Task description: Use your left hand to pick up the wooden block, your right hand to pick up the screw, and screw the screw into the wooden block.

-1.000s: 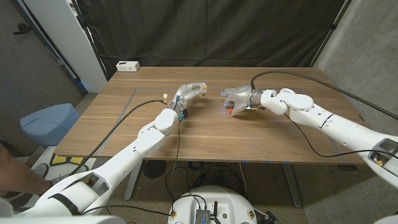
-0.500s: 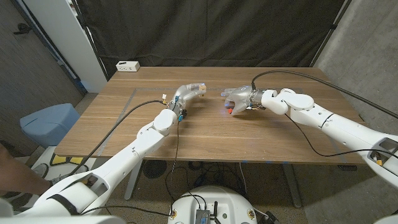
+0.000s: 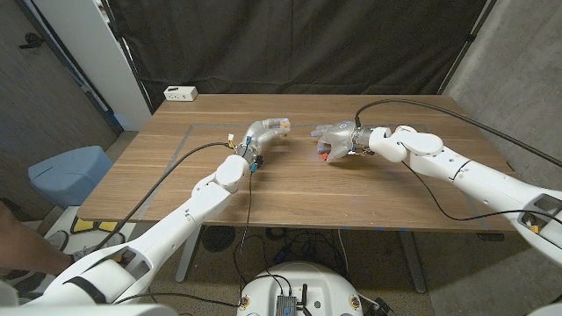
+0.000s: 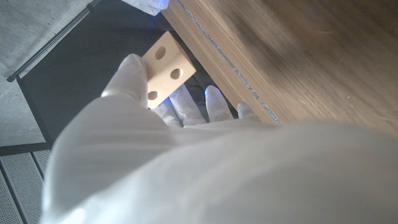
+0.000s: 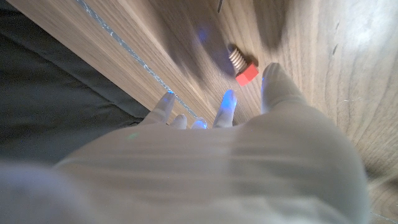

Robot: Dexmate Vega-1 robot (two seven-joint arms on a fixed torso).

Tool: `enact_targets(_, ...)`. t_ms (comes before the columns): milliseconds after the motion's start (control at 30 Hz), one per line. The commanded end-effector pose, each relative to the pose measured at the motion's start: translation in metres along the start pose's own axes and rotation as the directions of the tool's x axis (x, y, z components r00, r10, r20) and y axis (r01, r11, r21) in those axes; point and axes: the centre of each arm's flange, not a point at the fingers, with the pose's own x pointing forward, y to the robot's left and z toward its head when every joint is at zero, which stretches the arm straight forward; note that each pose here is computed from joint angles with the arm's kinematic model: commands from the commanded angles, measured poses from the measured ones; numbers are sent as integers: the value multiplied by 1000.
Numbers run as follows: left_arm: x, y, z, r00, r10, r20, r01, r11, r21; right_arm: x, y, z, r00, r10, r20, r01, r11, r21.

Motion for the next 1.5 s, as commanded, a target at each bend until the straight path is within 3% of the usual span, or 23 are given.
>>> enact_targets(33,-2,1,-1,1000,6,-6,-6,1000,3,4,0,-1,1000,7,7,-7,1000,15)
enact_targets(1500,3,-4,1,1000,-12,-2,12,1000,5,10,3,-8,1000,20,7,-20,999,45)
